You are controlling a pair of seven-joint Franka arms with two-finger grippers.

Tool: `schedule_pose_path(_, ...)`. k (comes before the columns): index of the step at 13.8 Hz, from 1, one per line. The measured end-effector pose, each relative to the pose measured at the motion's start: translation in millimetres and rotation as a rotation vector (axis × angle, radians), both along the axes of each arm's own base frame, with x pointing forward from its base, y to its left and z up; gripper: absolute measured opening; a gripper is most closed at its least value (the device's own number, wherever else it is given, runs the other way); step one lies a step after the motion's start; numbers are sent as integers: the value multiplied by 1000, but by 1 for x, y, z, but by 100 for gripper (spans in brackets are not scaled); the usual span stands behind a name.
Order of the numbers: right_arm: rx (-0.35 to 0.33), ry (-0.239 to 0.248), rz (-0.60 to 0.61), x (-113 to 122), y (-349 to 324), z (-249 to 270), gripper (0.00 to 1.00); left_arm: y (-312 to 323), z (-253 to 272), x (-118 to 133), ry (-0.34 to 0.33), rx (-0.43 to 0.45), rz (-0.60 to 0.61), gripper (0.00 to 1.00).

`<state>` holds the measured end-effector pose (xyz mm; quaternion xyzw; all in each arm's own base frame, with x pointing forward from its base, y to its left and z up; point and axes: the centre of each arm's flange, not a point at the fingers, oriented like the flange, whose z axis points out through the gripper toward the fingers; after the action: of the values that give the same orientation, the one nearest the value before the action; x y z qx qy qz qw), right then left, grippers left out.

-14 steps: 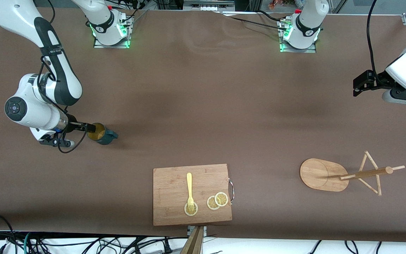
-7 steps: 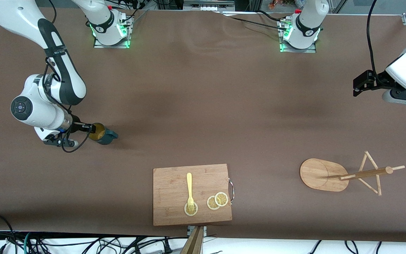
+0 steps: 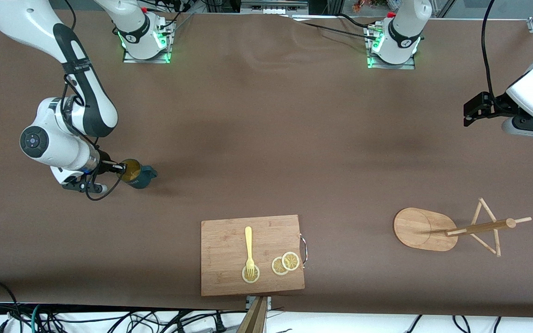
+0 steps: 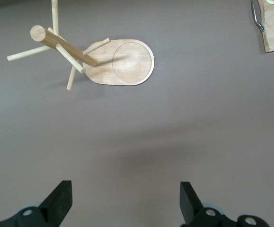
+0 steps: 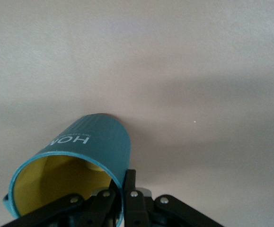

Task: Pass cup and hang on rack
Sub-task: 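Carry the mug with the right gripper toward the table middle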

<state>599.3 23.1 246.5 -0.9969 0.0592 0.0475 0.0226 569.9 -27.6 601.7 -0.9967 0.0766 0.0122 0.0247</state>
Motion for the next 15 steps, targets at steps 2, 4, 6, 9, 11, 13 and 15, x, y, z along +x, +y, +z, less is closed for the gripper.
schedule_pose_path(2, 14, -38, 21, 11, 19, 15, 4, 0, 0, 0, 0, 0, 0, 100)
schedule_pose_path(4, 31, -79, 11, 22, 54, 35, 4, 0, 0, 0, 0, 0, 0, 100)
schedule_pose_path(6, 43, -104, -28, 25, 107, 51, 4, 0, 0, 0, 0, 0, 0, 100)
schedule_pose_path(9, 62, -112, -123, 14, 211, 60, 4, 0, 0, 0, 0, 0, 0, 100)
schedule_pose_path(11, 79, -108, -210, 5, 282, 57, 4, 0, 0, 0, 0, 0, 0, 100)
schedule_pose_path(13, 96, -99, -275, -6, 341, 49, 4, 0, 0, 0, 0, 0, 0, 100)
schedule_pose_path(15, 106, -85, -321, -20, 392, 37, 4, 0, 0, 0, 0, 0, 0, 100)
